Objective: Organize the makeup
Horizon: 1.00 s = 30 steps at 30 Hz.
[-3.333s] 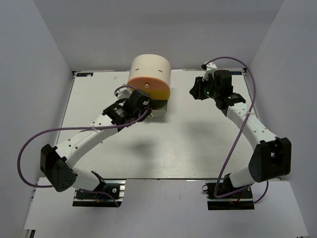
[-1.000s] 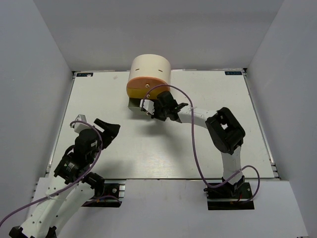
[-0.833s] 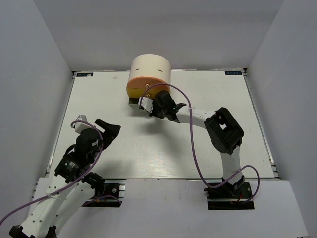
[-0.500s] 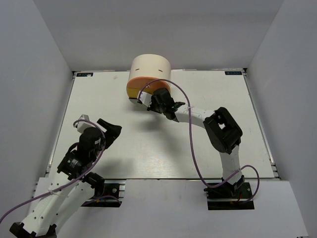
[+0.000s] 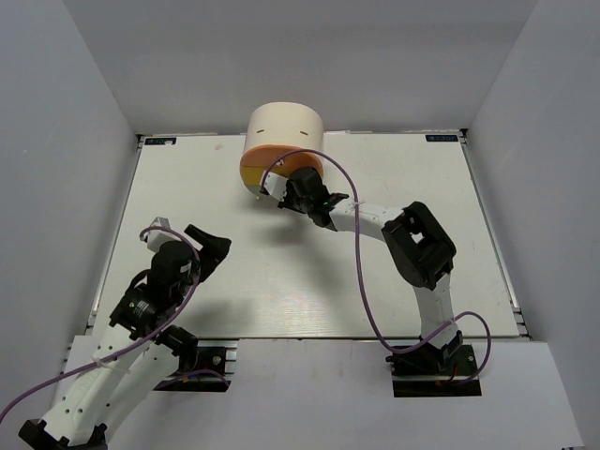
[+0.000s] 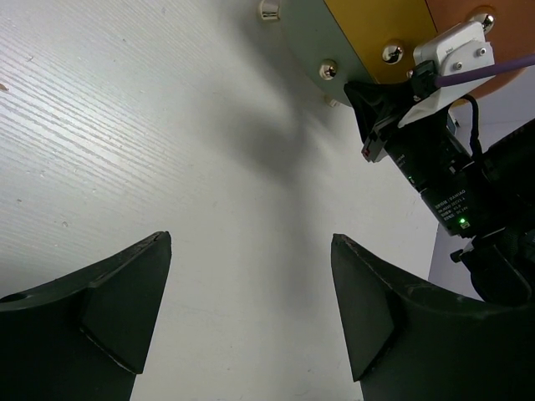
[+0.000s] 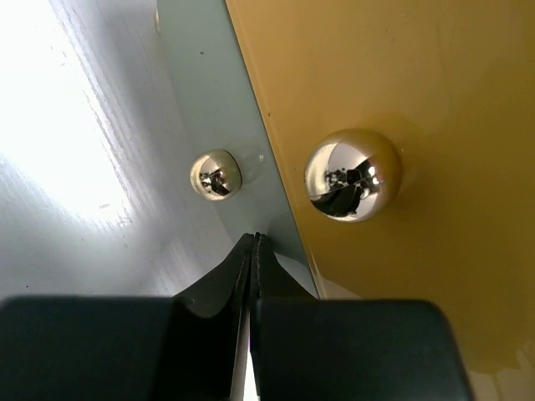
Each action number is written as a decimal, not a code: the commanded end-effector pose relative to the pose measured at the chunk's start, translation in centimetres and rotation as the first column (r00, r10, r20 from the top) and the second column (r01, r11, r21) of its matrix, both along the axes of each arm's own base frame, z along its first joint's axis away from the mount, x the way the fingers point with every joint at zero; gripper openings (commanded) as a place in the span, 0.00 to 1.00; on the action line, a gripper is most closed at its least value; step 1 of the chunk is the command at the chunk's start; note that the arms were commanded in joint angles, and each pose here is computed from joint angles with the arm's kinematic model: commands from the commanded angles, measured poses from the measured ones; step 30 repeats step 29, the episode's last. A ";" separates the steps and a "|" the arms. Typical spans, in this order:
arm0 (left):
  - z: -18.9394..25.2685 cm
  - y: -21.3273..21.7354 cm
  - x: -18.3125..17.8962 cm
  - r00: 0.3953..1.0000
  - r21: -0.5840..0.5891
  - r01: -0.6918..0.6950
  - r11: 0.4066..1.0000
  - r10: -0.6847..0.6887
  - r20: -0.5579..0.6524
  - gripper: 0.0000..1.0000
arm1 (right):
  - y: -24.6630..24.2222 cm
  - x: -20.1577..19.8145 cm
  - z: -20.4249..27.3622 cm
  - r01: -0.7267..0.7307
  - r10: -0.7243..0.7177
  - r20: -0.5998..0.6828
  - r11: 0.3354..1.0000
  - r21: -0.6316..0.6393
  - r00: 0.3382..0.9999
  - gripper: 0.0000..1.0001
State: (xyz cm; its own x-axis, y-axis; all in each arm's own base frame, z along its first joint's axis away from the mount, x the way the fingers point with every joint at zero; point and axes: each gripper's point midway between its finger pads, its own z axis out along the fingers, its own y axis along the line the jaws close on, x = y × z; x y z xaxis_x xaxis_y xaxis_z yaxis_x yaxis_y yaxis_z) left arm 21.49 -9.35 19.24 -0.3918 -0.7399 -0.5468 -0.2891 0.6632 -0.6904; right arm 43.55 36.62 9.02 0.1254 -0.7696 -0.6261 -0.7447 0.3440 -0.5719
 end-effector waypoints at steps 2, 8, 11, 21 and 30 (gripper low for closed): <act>0.0 -0.2 0.1 1.000 -0.005 0.006 1.000 -0.006 -0.001 0.87 | 0.8 1.3 3.3 0.008 -0.014 0.069 0.997 0.080 0.998 0.00; 0.6 -0.4 0.1 1.000 -0.006 0.019 1.000 -0.019 0.025 0.88 | 1.5 -6.7 5.4 -0.238 0.267 -0.133 0.950 0.204 0.954 0.00; 0.7 -0.6 0.2 0.998 -0.002 0.039 0.999 -0.039 0.042 0.90 | 0.7 -9.2 6.4 -0.242 0.304 -0.218 0.932 0.269 0.927 0.13; 3.1 -4.0 2.3 0.967 0.027 0.200 0.979 -0.202 0.156 0.98 | -3.0 -11.6 9.9 0.163 0.075 -0.582 0.924 0.346 0.810 0.89; 3.5 -6.8 4.2 0.932 0.080 0.316 0.945 -0.325 0.159 0.98 | -6.7 -10.1 13.6 0.249 -0.017 -0.453 0.854 0.458 0.892 0.89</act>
